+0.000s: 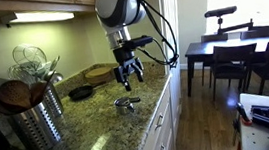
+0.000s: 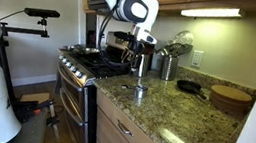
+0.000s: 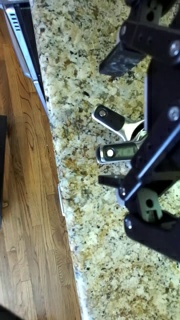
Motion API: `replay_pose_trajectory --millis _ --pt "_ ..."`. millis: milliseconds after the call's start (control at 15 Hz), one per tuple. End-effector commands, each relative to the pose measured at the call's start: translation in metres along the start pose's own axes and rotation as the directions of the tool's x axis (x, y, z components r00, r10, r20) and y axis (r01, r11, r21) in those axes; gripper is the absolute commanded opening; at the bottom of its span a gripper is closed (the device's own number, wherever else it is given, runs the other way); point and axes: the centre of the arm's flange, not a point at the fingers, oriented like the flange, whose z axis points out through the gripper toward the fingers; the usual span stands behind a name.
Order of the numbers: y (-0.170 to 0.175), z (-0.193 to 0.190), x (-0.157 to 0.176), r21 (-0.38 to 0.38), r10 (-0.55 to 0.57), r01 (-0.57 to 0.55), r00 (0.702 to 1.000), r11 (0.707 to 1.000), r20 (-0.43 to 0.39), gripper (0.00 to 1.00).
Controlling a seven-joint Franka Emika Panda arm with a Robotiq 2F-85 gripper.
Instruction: Remove the medium measuring cup from the large cup then remove the small measuring cup from the medium cup
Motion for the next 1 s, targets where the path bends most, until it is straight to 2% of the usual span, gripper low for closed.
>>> replay_pose_trajectory --millis 0,533,933 --pt "0.005 0.014 0.017 -0.003 -0.009 0.009 1.000 1.000 0.008 1.00" --pt "0.013 0.046 0.030 -0.029 -0.012 0.014 0.997 0.999 0.071 1.00" --pt "0.025 0.056 0.040 -0.056 -0.010 0.015 0.996 0.998 0.087 1.00"
